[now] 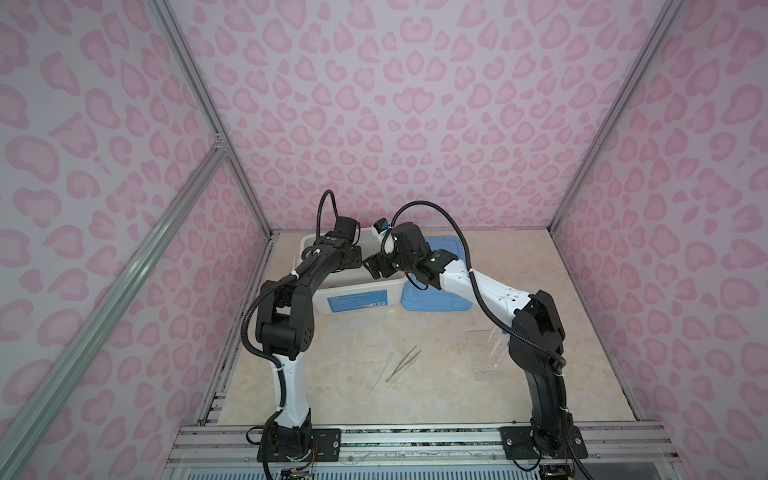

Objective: Organize the chemistry lab equipment
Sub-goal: 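Lower the held cup into the white bin with the left gripper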

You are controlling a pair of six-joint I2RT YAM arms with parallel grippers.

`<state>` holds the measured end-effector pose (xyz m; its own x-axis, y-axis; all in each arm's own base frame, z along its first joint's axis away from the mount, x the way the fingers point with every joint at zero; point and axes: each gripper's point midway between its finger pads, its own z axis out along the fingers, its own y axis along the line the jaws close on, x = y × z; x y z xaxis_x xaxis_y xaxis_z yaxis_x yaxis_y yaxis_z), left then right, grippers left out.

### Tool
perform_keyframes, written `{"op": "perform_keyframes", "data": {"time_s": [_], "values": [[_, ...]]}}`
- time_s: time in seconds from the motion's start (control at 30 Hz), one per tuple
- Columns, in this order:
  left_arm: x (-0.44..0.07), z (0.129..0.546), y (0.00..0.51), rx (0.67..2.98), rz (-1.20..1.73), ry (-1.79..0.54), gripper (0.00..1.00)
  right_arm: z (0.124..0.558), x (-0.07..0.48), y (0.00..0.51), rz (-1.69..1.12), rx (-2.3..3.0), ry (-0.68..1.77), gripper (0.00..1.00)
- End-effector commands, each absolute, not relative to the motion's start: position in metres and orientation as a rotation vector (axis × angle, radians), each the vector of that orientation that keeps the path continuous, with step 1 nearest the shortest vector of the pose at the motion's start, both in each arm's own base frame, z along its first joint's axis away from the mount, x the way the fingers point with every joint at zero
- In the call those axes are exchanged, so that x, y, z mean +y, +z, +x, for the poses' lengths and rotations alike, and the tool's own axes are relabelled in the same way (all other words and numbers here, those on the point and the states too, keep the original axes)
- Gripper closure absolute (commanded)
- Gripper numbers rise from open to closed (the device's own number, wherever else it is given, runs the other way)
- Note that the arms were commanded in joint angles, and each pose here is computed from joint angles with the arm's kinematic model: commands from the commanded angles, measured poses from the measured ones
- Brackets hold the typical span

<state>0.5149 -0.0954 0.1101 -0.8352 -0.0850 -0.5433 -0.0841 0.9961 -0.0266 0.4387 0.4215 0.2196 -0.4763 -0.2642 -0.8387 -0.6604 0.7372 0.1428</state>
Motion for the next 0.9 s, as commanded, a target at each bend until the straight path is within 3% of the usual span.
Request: {"op": "perform_keyframes", "data": {"time_s": [0.0, 0.33, 0.87], "values": [[-0.096, 0.512, 0.099, 2.604, -0.126, -0.002, 0.62, 0.441, 0.42, 0.212, -0.679, 2.085, 0.578, 0.08], [-0.085, 0.509, 0.081, 2.634, -0.129, 0.108, 0.62, 0.439, 0.419, 0.209, -0.67, 2.089, 0.596, 0.09], [-0.094, 0.502, 0.045, 2.711, -0.157, 0.053, 0.56, 0.439, 0.42, 0.203, -0.666, 2.1, 0.603, 0.09]]}}
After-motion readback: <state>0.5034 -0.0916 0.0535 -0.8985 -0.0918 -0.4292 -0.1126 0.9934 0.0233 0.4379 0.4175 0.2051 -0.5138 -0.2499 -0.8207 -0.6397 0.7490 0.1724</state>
